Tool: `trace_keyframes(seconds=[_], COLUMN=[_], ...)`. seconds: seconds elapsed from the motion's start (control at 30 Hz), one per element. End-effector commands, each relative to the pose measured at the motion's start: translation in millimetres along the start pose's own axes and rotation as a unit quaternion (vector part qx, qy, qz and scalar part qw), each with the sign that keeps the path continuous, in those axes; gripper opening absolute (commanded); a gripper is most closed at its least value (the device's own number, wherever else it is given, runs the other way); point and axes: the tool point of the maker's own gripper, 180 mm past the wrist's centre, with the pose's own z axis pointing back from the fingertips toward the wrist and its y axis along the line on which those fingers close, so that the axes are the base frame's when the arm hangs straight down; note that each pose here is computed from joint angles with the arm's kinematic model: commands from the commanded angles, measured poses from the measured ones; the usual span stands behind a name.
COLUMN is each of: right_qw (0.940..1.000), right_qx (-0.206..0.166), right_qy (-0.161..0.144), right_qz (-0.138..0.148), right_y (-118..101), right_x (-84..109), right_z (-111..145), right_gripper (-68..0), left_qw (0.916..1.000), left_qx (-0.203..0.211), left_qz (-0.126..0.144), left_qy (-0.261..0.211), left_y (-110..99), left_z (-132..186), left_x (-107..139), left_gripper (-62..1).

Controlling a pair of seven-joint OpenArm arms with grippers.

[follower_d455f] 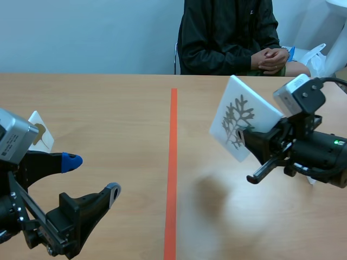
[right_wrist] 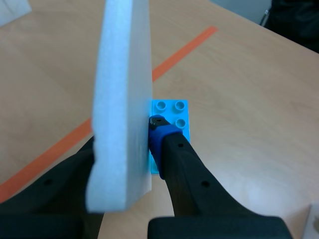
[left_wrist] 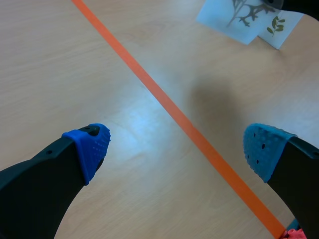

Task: Sort the leaf by its shape. The table is split by an orange tape line. A compound leaf with several leaflets goes to the left side, a simple leaf with one blade goes to the right side. Return to the home posture when a red brick is placed on the table.

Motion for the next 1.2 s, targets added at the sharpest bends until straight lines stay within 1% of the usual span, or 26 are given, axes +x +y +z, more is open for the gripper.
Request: trace_keyframes(seconds=[0.0,0.1,0.2,0.27,0.37,0.43,0.5,0.53,0.6,0.67,0.77,0.87,0.93,1.03,1.17], right_qw=[0.9999,0.9992,0.9970,0.9943,0.9910,0.9872,0.9820,0.9804,0.9792,0.9741,0.9628,0.9575,0.9557,0.9559,0.9546], right_qx=[-0.008,-0.032,-0.064,-0.091,-0.118,-0.142,-0.167,-0.175,-0.177,-0.197,-0.235,-0.245,-0.248,-0.249,-0.249], right_qy=[-0.007,0.017,0.035,0.040,0.051,0.064,0.077,0.081,0.087,0.097,0.111,0.110,0.107,0.102,0.109], right_qz=[-0.001,-0.015,-0.026,-0.037,-0.037,-0.037,-0.041,-0.044,-0.047,-0.055,-0.074,-0.105,-0.117,-0.117,-0.121], right_y=[-7,-17,-28,-40,-53,-63,-73,-75,-77,-83,-99,-106,-108,-110,-108], right_x=[6.4,-7.2,-18.2,-22.3,-26.2,-30.2,-37.1,-40.0,-45.6,-55.5,-71.4,-82.4,-84.5,-83.0,-88.2], right_z=[4,13,23,30,37,43,48,49,50,55,61,61,60,59,61], right_gripper=[-65.3,-65.3,-65.3,-65.3,-65.3,-65.3,-65.3,-65.3,-65.3,-65.3,-65.3,-65.3,-65.4,-65.4,-65.4], left_qw=[0.9996,0.9994,0.9993,0.9993,0.9993,0.9993,0.9993,0.9993,0.9993,0.9993,0.9993,0.9993,0.9993,0.9993,0.9993], left_qx=[-0.002,-0.002,-0.002,-0.002,-0.002,-0.002,-0.002,-0.002,-0.002,-0.002,-0.001,-0.002,-0.002,-0.002,-0.002], left_qz=[-0.004,-0.004,-0.004,-0.004,-0.005,-0.005,-0.005,-0.005,-0.005,-0.005,-0.005,-0.005,-0.005,-0.005,-0.005], left_qy=[-0.027,-0.035,-0.038,-0.038,-0.038,-0.038,-0.038,-0.038,-0.038,-0.038,-0.038,-0.038,-0.038,-0.038,-0.038], left_y=[-1,-1,-1,-1,-1,-1,-1,-1,-1,-1,-1,-1,-1,-1,-1], left_z=[-1,-1,-1,-1,-1,-1,-1,-1,-1,-1,-1,-1,-1,-1,-1], left_x=[16,19,20,20,20,20,20,20,20,20,20,20,20,20,20], left_gripper=[-3.7,-3.7,-3.7,-3.7,-3.7,-3.7,-3.7,-3.7,-3.7,-3.7,-3.7,-3.7,-3.7,-3.7,-3.7])
